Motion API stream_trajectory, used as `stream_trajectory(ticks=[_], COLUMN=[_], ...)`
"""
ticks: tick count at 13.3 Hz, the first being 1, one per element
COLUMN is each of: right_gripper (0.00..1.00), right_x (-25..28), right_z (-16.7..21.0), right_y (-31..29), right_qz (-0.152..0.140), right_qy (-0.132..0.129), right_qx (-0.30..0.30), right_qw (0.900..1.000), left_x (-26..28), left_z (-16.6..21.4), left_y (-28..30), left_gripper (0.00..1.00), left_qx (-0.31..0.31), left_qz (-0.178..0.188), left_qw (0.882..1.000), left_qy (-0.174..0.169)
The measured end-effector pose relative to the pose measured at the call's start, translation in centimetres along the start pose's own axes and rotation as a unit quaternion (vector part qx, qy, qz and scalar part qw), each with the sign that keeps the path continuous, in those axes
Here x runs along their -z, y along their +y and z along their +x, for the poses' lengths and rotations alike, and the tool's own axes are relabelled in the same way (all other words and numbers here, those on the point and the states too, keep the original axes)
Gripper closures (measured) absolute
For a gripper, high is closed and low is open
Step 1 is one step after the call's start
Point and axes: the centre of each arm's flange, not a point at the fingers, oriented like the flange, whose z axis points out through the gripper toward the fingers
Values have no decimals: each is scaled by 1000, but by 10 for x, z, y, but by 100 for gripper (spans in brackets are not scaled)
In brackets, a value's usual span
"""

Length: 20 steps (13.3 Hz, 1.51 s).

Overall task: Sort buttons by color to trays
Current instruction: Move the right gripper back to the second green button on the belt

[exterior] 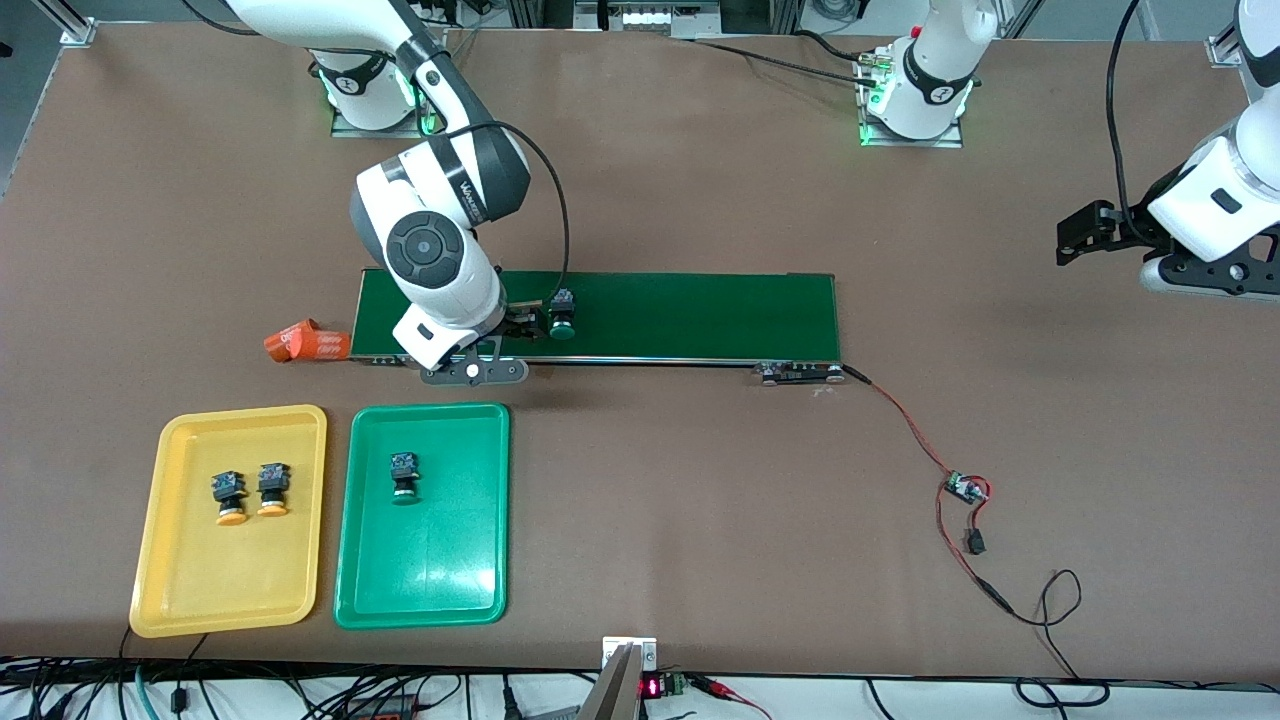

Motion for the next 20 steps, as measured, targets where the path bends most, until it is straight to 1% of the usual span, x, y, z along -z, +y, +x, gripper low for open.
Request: stream_trajectory(ticks=[3, 5, 8, 12, 14, 20], right_gripper=[0, 0, 0, 0, 0, 0], right_x=[1, -4, -22, -47, -60, -97], right_z=[-7, -18, -35, -49, -57, -71], right_y=[-11, -27, -40, -38, -38, -33], right_qz=[3, 0, -10, -19, -19, -14], right_qy=[-4, -10, -26, -42, -44, -36], right_qx=[3, 12, 22, 26, 30, 32], right_qw=[1000, 1000, 999, 999, 998, 999], left_x=[0, 0, 0, 0, 0, 0], left_z=[0, 0, 0, 0, 0, 0], left_y=[0, 0, 0, 0, 0, 0], left_gripper=[0, 0, 0, 0, 0, 0], left_qx=[0, 0, 0, 0, 0, 0], left_qz=[0, 0, 0, 0, 0, 0], left_qw=[1000, 1000, 1000, 1000, 1000, 1000], left_qy=[0, 0, 0, 0, 0, 0])
